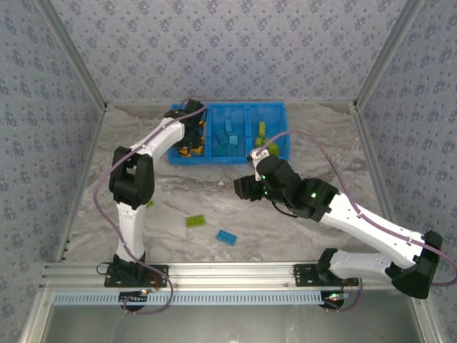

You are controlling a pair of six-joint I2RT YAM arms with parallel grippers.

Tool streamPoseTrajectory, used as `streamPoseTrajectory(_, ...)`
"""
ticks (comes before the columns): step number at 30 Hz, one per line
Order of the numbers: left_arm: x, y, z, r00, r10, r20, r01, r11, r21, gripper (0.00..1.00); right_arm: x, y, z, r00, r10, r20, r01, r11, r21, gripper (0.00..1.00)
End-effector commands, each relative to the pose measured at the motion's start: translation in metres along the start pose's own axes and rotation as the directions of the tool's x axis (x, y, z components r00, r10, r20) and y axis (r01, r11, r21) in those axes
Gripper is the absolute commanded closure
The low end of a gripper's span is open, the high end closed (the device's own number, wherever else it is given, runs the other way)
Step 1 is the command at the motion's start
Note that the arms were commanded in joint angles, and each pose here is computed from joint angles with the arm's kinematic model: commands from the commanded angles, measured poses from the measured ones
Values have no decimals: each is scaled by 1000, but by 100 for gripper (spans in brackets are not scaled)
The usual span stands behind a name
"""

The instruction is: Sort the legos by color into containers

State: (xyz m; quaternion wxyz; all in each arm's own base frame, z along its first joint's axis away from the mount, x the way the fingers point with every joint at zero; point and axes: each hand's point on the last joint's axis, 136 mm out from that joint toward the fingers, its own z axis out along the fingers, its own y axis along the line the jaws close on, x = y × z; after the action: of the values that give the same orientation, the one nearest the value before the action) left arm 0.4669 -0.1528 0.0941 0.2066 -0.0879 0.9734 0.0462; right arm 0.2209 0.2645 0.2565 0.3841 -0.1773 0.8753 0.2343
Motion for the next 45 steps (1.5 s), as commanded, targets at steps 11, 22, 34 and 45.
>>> streamPoseTrajectory(11,0,4,14,998,18,-52,-20,999,-37,51,7,-1,5,1000,8,-7,-8,1000,5,42)
streamPoseTrajectory(22,-21,2,-49,998,-5,65,3,1000,23,41,12,-2,11,998,-53,-36,54,998,17,41)
streamPoseTrajectory(34,-38,44,-187,934,-188,303,141,975,170,44,2,3,6,984,-179,-27,179,984,-8,41)
streamPoseTrajectory(45,65,146,-299,804,-384,453,216,900,380,43,31,138,101,878,-469,-93,438,866,-240,34)
